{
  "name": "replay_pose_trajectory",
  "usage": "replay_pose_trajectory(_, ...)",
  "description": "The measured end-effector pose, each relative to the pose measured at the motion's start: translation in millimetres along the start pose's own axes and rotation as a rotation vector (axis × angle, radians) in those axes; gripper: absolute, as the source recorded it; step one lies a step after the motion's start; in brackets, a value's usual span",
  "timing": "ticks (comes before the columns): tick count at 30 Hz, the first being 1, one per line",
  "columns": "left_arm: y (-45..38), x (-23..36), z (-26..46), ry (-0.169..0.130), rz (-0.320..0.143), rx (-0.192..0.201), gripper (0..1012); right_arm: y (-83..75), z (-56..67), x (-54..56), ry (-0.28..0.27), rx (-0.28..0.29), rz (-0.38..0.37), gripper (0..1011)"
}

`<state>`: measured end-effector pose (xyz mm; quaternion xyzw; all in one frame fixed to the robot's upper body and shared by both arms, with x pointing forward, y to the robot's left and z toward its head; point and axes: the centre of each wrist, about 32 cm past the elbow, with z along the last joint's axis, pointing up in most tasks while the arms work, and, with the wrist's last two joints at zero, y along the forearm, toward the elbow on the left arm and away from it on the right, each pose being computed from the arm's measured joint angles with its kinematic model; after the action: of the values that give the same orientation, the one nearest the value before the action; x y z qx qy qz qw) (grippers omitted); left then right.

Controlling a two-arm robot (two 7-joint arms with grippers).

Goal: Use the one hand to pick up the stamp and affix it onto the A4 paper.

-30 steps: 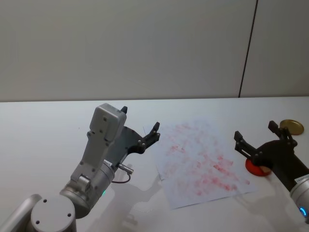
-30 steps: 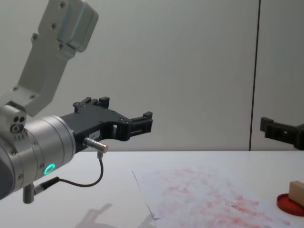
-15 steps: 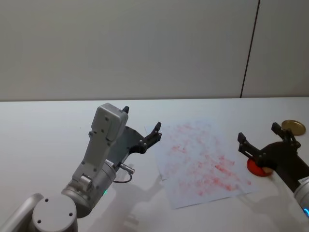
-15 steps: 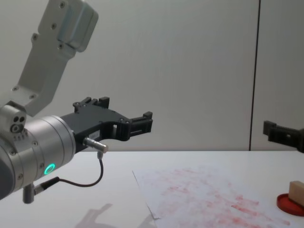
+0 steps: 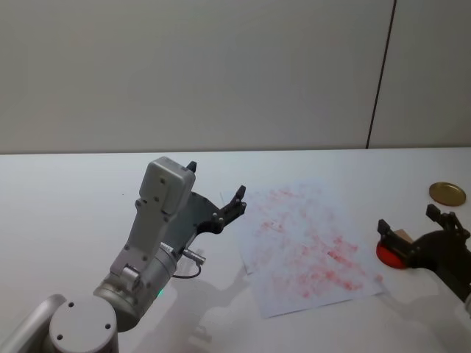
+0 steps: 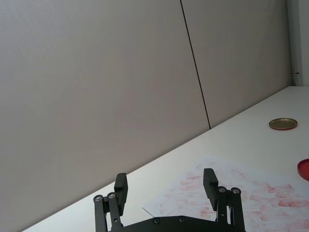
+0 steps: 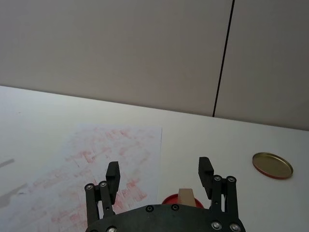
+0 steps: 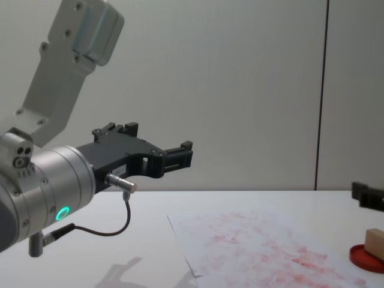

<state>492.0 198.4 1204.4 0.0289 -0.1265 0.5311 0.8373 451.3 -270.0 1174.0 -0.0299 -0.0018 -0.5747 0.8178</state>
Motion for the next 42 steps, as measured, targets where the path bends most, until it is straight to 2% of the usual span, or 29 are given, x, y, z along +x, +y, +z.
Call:
replay_pose_trajectory(10,0.0,0.0,0.0,0.0,0.0,0.0,993,3.1,-9.6,15.7,0.009,-0.058,-0.002,1001)
replay_pose_trajectory(18,0.0,0.0,0.0,0.0,0.0,0.0,993,10.4,-18.1,23.8,0.017,-0.099,-0.005,1001)
replay_pose_trajectory(35,0.0,0.0,0.0,0.0,0.0,0.0,993,25.5,-32.9,28.1,0.019,-0.162,-0.008,1001)
replay_pose_trajectory(41,0.0,0.0,0.0,0.0,0.0,0.0,993,29.7,-35.1,28.9,0.017,-0.174,-0.006,891)
replay_pose_trajectory(42,0.0,0.0,0.0,0.0,0.0,0.0,993,30.7,-35.4,29.1,0.017,-0.175,-0.005,842)
